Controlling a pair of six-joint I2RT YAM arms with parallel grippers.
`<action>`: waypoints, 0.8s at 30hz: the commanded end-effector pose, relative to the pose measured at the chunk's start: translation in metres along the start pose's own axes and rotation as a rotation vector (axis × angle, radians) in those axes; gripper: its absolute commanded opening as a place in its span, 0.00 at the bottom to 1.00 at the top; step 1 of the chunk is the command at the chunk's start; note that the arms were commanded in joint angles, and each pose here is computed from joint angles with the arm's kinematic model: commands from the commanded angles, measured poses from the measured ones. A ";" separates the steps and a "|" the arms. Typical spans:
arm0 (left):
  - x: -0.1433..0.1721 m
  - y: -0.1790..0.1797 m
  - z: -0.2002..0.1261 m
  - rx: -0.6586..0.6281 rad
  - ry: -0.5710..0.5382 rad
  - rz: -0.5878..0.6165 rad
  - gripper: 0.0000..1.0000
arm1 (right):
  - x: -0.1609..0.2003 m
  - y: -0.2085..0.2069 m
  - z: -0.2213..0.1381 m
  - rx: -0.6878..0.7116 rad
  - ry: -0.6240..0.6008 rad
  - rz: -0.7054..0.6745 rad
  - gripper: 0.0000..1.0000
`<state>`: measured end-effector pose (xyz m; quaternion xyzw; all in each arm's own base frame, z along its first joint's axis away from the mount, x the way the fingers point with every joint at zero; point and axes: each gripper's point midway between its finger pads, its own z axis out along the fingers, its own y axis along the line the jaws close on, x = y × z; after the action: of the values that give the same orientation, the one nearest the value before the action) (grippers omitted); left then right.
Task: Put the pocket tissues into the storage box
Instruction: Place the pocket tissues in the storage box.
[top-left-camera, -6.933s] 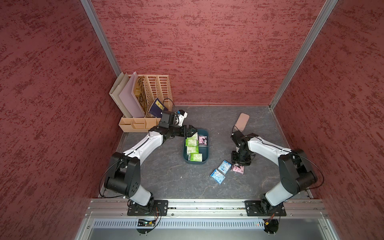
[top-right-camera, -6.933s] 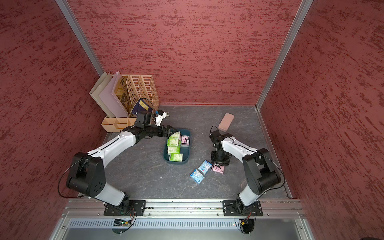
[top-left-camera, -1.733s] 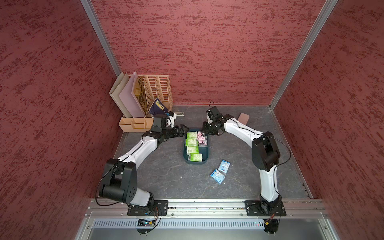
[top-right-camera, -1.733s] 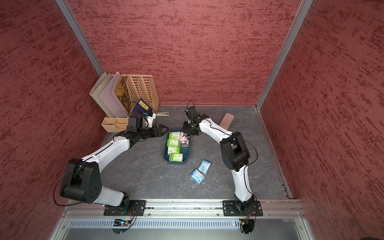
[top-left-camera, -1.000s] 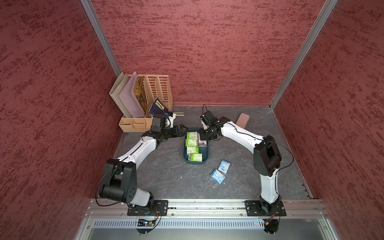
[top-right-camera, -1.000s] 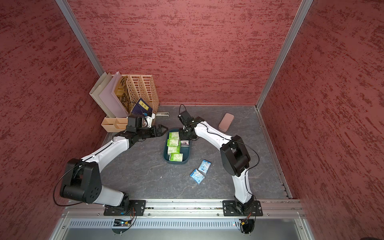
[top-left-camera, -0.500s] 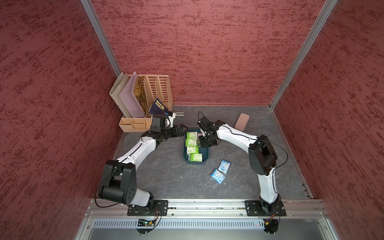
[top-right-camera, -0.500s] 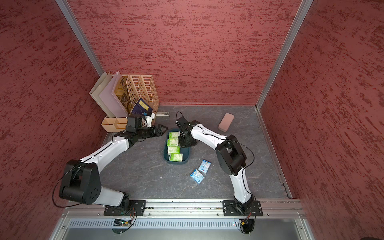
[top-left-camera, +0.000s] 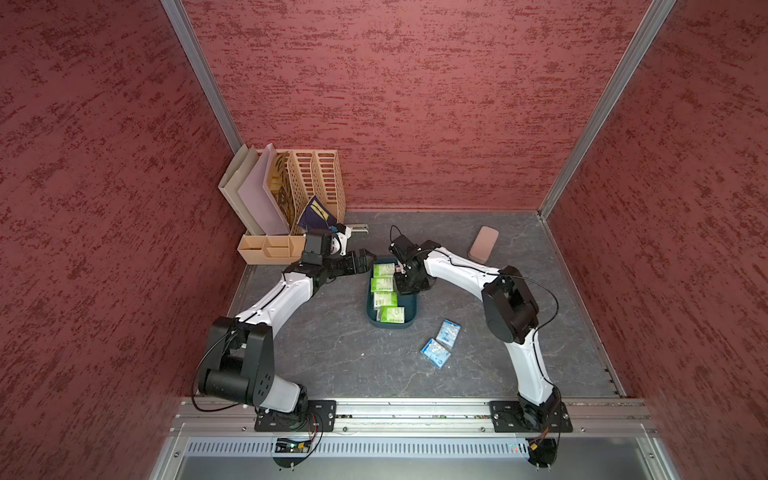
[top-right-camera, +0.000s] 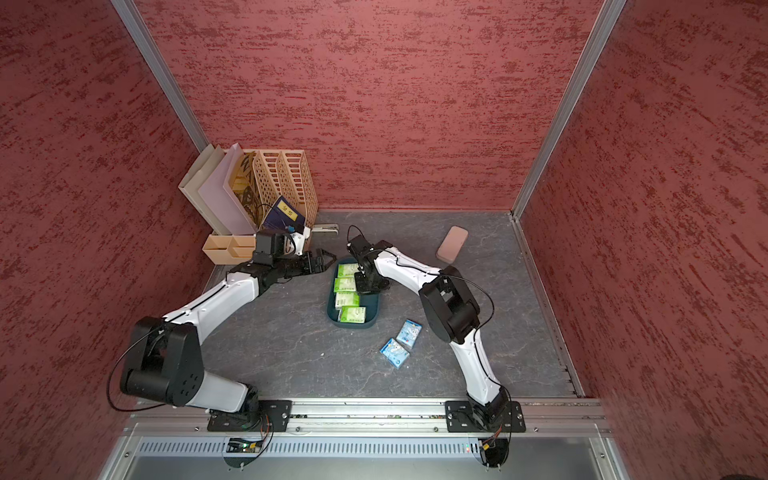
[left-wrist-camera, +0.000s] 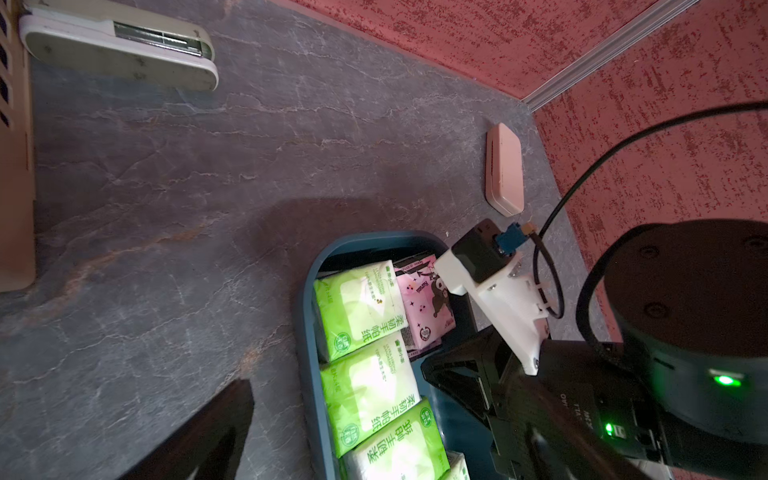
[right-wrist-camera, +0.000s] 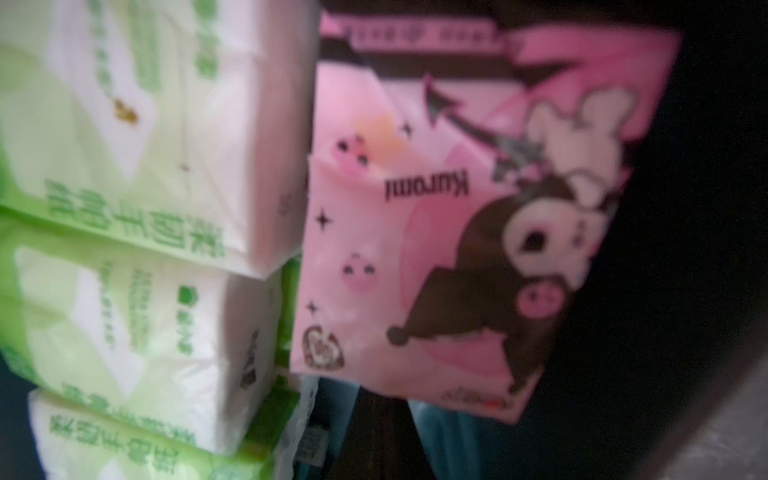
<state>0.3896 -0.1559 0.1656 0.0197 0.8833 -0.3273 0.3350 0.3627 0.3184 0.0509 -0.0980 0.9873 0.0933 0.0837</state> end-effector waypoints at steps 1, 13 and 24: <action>-0.005 0.001 0.002 -0.004 -0.005 0.007 1.00 | -0.010 -0.010 0.006 0.072 -0.027 -0.006 0.00; -0.006 0.002 0.000 -0.008 -0.004 0.010 1.00 | -0.010 0.001 -0.017 -0.001 -0.082 -0.049 0.00; -0.007 -0.002 0.001 0.007 -0.014 0.002 1.00 | 0.016 -0.006 -0.013 0.014 -0.040 -0.049 0.00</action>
<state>0.3885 -0.1555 0.1627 0.0157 0.8860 -0.3269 0.3285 0.3499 0.3042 0.0565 -0.1158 0.9845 0.0826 0.1031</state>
